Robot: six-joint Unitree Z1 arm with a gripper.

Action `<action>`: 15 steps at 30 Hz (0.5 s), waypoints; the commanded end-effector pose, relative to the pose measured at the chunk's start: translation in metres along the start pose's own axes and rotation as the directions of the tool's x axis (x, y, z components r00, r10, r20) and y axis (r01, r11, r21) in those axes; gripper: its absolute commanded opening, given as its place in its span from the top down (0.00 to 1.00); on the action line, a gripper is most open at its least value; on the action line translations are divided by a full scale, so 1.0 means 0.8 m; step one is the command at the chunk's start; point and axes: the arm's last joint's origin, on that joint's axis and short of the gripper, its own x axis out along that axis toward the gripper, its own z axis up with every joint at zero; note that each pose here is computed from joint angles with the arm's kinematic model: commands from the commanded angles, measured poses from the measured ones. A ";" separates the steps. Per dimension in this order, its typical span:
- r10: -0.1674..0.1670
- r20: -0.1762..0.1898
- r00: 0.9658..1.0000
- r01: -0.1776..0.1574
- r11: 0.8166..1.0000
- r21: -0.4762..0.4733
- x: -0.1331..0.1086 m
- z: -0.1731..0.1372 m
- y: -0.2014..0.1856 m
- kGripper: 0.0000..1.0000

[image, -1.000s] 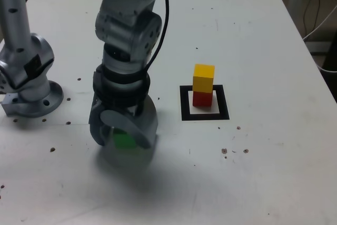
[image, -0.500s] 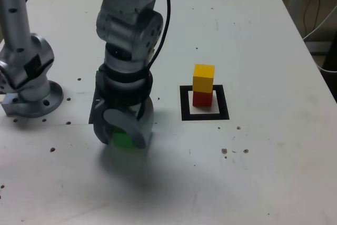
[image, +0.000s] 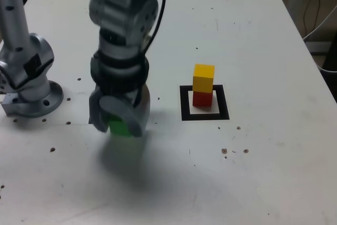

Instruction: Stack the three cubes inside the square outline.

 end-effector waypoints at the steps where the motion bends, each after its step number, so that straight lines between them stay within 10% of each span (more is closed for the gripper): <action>1: 0.011 0.004 1.000 -0.011 1.000 -0.006 -0.019 -0.002 0.010 0.89; 6: 0.009 -0.026 1.000 -0.008 1.000 0.005 -0.057 0.004 0.050 0.89; 15: 0.014 0.037 0.999 -0.015 1.000 0.023 -0.126 0.044 0.124 0.89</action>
